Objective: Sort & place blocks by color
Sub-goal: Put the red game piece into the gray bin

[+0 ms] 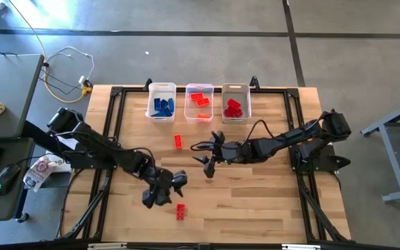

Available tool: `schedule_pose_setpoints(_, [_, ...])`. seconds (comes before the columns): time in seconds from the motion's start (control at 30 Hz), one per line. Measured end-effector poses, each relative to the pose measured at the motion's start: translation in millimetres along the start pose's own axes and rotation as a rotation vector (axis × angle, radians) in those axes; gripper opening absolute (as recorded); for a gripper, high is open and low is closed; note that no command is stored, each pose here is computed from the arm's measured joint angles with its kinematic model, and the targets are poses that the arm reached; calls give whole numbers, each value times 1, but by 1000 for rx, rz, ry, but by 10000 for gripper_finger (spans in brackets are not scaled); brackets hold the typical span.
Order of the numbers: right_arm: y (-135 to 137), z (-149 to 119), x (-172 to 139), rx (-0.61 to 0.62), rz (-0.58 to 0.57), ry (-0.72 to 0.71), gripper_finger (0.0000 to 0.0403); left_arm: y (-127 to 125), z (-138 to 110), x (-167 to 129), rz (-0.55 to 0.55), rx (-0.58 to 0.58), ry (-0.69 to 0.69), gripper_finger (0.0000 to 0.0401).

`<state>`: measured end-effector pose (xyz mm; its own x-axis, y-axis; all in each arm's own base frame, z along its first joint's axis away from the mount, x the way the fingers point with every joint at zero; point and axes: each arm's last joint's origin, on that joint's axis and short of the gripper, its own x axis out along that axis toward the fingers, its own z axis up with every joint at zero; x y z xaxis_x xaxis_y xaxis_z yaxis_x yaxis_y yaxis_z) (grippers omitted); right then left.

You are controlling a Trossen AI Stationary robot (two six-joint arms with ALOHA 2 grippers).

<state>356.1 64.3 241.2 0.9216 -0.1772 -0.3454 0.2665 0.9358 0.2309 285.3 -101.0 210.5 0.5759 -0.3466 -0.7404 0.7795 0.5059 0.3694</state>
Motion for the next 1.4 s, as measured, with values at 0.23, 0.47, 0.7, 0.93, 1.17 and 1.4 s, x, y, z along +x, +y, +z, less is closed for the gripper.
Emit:
schedule_pose_setpoints(0.23, [0, -2, 0, -9, -5, 19, 211, -6, 10, 17, -1, 71, -26, 227])
schedule_pose_setpoints(0.47, [0, -3, 0, -9, -7, 26, 211, 1, 20, 15, 25, 56, 43, 212])
schedule_pose_setpoints(0.7, [-1, -4, 0, 39, -14, 39, 211, -1, 20, 15, 0, 52, 42, 212])
schedule_pose_setpoints(0.93, [-1, -6, -1, 40, -20, 52, 211, -7, 18, 29, -50, 81, 61, 211])
schedule_pose_setpoints(1.17, [-1, -6, -1, 70, -21, 53, 211, -13, 10, 52, -97, 114, 104, 211])
schedule_pose_setpoints(1.4, [-1, -6, -1, 80, -20, 58, 211, -16, 4, 68, -117, 113, 126, 211])
